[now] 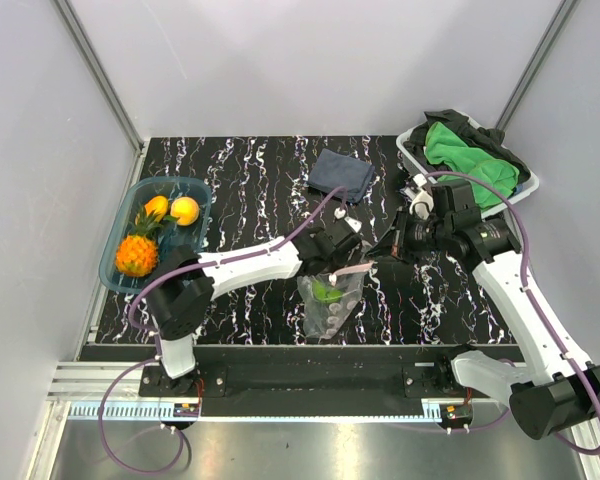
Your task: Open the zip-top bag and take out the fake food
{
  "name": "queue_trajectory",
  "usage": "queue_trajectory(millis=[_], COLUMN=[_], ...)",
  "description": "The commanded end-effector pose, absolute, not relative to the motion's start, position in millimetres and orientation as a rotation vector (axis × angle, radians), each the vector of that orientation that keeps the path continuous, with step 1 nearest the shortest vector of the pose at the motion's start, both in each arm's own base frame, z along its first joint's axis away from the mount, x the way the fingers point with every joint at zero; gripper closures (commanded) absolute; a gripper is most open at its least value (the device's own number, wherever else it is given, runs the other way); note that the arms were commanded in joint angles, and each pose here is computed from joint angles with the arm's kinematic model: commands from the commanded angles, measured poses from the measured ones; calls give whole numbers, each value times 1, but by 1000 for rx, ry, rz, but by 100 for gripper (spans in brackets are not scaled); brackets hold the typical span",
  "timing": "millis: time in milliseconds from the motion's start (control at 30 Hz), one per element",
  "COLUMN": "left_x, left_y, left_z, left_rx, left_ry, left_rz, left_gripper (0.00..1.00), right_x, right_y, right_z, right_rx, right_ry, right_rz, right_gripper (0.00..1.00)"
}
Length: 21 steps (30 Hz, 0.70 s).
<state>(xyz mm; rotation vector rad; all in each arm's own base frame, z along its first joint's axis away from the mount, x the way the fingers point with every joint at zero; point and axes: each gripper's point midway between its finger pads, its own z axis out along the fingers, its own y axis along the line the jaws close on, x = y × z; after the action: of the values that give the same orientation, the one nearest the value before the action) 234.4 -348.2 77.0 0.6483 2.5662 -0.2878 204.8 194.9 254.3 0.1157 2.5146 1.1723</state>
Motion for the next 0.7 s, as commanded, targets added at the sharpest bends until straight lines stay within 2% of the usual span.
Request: queue_trajectory(millis=[0, 567, 600, 667], left_x=[234, 213, 213, 212], left_y=[-324, -328, -329, -332], left_z=[44, 22, 21, 23], left_rx=[666, 739, 744, 761], left_ry=[2631, 2701, 2701, 2696], left_rz=[-131, -208, -214, -229], left_gripper=[22, 16, 17, 30], right_x=[196, 195, 195, 196], right_y=[195, 189, 189, 188], right_z=[263, 247, 246, 243], right_rx=[63, 57, 54, 57], right_ry=[2478, 2508, 2511, 2519], right_rz=[1192, 1139, 1134, 1122], right_gripper=[100, 100, 100, 100])
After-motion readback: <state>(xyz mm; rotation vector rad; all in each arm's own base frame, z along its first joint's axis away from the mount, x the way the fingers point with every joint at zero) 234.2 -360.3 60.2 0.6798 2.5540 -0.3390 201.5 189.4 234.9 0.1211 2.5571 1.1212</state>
